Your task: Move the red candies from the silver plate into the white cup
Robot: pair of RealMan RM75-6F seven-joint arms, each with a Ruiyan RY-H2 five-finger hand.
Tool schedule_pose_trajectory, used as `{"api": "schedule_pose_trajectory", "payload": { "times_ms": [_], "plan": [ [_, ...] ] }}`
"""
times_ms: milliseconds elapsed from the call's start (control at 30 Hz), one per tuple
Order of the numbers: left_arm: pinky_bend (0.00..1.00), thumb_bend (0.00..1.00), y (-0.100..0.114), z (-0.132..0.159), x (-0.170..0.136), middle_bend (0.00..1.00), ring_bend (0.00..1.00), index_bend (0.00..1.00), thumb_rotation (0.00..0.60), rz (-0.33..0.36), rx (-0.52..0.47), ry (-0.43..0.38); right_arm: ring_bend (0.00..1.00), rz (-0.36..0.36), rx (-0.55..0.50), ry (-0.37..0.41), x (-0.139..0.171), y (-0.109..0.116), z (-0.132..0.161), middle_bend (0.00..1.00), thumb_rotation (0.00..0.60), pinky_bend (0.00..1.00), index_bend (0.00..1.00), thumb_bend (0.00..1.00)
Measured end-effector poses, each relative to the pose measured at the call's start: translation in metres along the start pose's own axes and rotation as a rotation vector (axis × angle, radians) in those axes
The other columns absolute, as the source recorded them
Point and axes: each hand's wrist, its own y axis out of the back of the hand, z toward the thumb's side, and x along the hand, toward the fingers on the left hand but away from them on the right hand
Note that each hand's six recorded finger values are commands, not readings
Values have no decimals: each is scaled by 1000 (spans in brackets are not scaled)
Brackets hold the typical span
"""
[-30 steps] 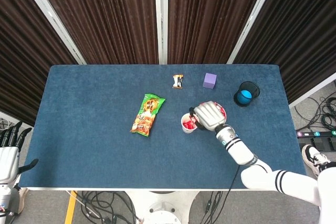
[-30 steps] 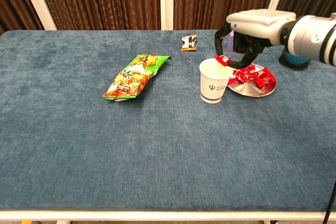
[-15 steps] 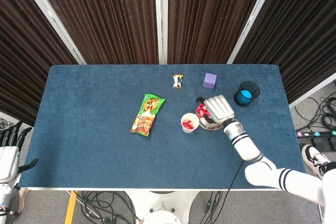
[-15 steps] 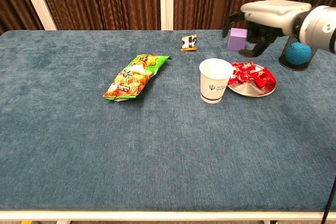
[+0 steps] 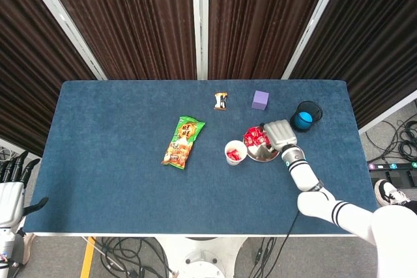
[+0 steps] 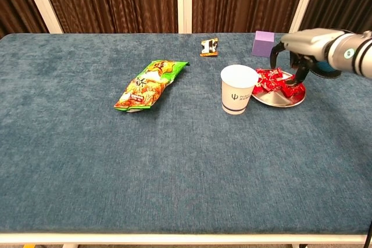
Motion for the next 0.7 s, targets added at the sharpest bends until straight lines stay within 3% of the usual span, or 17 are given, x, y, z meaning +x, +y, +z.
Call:
{"api": "schedule_pose_trajectory", "payload": {
  "times_ms": [533,700],
  "plan": [
    [116,0,-3,-5,0,120,99,206,600,-8,-3,12,937,36,21,-36,-20,-16,6,992,600,1000,418,232],
    [116,0,-4,-6,0,120,99,206,600,-10,-2,16,939,33,16,-30,-23,-16,10,992,600,1000,445,282]
  ]
}}
